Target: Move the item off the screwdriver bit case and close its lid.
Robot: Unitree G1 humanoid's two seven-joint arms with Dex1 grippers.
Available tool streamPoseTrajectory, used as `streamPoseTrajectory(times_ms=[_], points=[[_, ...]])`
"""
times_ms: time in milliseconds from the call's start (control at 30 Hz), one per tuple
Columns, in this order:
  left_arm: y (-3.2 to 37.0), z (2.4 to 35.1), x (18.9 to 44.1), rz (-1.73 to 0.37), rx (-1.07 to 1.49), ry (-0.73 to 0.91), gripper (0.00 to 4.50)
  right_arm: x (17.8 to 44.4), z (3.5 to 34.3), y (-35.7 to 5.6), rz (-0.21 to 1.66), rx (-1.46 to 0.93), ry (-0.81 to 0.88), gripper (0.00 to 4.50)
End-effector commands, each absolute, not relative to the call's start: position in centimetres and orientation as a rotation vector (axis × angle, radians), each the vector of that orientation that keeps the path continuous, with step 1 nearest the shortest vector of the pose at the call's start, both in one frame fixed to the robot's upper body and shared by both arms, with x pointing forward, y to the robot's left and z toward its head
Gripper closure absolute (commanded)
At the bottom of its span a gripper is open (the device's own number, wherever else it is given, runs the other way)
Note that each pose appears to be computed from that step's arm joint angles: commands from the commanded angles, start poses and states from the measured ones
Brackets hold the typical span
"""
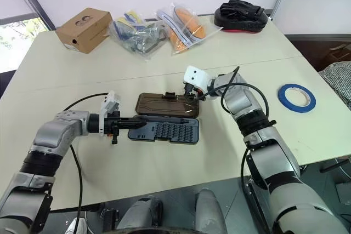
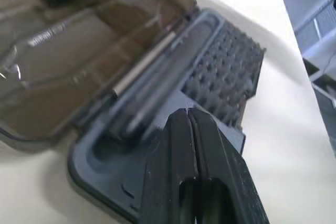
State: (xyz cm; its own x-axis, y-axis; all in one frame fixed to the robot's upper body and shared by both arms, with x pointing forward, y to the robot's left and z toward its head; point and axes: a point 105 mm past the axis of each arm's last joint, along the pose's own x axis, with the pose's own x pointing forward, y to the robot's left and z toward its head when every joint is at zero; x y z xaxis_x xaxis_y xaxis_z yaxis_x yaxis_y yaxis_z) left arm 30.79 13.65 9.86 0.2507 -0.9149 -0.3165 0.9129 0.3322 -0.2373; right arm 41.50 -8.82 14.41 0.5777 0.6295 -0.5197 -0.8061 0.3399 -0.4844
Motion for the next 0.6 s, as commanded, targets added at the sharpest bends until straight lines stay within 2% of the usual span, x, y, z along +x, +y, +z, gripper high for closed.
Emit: streamPoseTrajectory(times_ms=[33, 200, 600], points=[[13.4, 10.3, 30.9, -1.243, 0.032, 0.398, 4.5, 42.1, 16.2, -8.2, 0.946, -0.8, 0.2, 0.05], [13.4, 9.6, 31.0, -1.233, 0.043, 0.402, 4.5, 42.6, 16.1, -8.2, 0.954, -0.792, 0.23, 0.05], [13.6, 9.1, 30.7, -1.224, 0.052, 0.4, 4.5, 42.8, 13.4, -8.4, 0.971, -0.745, 0.311, 0.05]])
